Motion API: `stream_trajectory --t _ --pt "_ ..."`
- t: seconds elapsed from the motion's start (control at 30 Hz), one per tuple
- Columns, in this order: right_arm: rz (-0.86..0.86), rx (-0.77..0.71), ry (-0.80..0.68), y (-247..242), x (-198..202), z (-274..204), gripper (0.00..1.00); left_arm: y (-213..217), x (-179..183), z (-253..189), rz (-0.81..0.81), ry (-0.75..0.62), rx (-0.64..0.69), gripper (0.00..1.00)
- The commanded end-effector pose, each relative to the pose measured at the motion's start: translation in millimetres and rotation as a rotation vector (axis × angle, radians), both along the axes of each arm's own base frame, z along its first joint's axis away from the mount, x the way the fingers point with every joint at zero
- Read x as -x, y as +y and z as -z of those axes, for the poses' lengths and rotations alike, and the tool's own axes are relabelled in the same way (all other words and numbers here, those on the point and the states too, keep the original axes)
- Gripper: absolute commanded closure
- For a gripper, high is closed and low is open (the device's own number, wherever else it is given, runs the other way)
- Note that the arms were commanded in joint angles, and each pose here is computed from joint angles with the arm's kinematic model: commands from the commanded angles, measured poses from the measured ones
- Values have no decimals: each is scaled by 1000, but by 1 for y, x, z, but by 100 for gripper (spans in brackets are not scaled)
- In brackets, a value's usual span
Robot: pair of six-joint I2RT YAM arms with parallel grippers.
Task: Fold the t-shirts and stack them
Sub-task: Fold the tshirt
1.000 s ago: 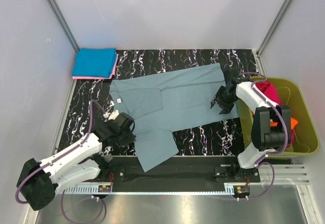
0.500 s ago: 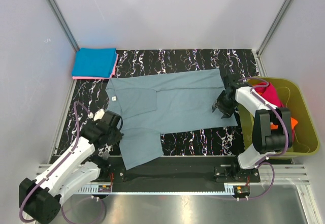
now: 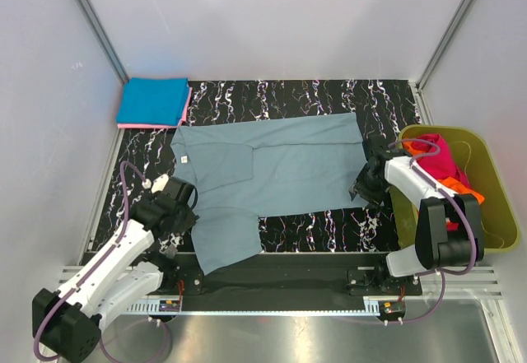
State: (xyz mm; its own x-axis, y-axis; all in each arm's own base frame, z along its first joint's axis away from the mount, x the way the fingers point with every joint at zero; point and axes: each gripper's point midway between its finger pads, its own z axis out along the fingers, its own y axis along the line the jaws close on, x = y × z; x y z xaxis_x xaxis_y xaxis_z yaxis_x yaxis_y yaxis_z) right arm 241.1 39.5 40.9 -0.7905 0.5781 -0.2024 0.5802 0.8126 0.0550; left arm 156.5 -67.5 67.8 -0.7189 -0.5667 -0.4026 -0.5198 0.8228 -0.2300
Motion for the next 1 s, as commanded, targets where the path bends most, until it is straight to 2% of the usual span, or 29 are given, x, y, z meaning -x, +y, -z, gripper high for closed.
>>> stream_trajectory --t 0.0,0.2,0.37,0.53,0.57,0.83,0.97 --pt "99 77 -42 -20 -4 3 46 4 -11 -14 1 -42 -26 100" --pt "78 73 -18 -17 -12 19 47 1 -9 -15 10 -48 -6 100" --pt "72 70 2 -17 -7 31 61 2 -7 -16 5 -52 1 100" --pt "59 85 23 -19 -1 38 62 2 -6 -17 -18 -61 14 100" --pt "54 86 26 -19 0 39 67 3 -5 -16 -18 -58 12 100" --pt "16 89 5 -20 0 30 88 2 -4 -18 -32 -60 29 100" --pt "-10 91 -10 -20 -6 22 91 -1 -9 -29 -4 -88 31 100"
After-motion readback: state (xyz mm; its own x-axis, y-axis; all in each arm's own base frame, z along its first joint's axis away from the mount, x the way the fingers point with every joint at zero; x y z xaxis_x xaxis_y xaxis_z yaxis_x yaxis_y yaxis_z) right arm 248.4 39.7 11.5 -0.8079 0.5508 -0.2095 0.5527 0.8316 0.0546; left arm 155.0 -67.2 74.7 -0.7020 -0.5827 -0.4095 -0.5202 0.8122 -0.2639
